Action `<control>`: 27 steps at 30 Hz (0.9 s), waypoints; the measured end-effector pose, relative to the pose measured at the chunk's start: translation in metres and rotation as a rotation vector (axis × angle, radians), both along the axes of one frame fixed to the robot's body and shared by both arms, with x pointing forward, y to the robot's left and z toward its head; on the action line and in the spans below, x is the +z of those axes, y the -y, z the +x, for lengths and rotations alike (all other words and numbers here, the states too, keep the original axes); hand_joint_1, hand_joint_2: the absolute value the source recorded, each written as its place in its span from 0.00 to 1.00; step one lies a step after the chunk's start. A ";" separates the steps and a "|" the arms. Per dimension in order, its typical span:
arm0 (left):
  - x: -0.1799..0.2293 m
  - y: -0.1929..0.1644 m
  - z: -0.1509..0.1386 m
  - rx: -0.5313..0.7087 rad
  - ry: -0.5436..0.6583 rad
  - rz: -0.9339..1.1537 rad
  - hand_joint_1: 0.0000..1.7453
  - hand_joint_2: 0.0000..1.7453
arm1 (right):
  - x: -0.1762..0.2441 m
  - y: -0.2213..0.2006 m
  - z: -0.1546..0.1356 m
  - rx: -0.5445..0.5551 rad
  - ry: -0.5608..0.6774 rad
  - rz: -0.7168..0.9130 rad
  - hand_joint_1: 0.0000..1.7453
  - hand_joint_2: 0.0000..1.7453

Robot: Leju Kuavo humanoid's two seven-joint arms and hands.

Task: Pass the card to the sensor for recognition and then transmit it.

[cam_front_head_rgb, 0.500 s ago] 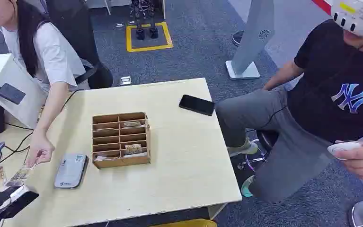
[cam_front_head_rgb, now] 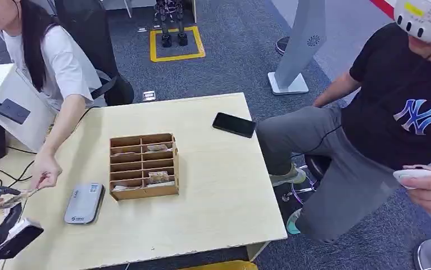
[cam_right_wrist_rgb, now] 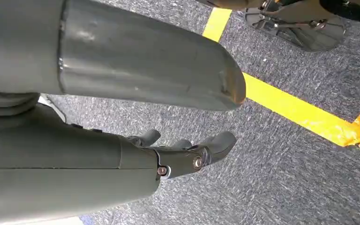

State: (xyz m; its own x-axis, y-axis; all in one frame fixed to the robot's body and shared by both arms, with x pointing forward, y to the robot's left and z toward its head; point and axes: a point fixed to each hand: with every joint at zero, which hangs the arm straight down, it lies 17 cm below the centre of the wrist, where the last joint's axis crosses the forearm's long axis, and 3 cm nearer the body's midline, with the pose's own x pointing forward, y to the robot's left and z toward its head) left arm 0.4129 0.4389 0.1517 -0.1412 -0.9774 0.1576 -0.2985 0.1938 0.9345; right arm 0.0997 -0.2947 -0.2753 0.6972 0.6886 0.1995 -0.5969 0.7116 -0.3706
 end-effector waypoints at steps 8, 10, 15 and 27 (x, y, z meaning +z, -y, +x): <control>0.000 0.000 0.000 0.000 0.002 -0.003 1.00 1.00 | 0.000 -0.001 0.002 0.004 0.010 0.004 0.00 0.00; 0.000 0.000 0.000 0.000 0.003 -0.012 1.00 1.00 | 0.001 -0.001 0.002 0.004 0.010 0.004 0.00 0.00; 0.000 0.012 0.000 -0.055 0.004 -0.165 1.00 1.00 | 0.000 -0.001 0.002 0.005 0.010 0.004 0.00 0.00; -0.014 0.041 0.012 -0.141 -0.124 -0.642 1.00 1.00 | 0.001 0.000 0.002 0.003 0.013 -0.001 0.00 0.00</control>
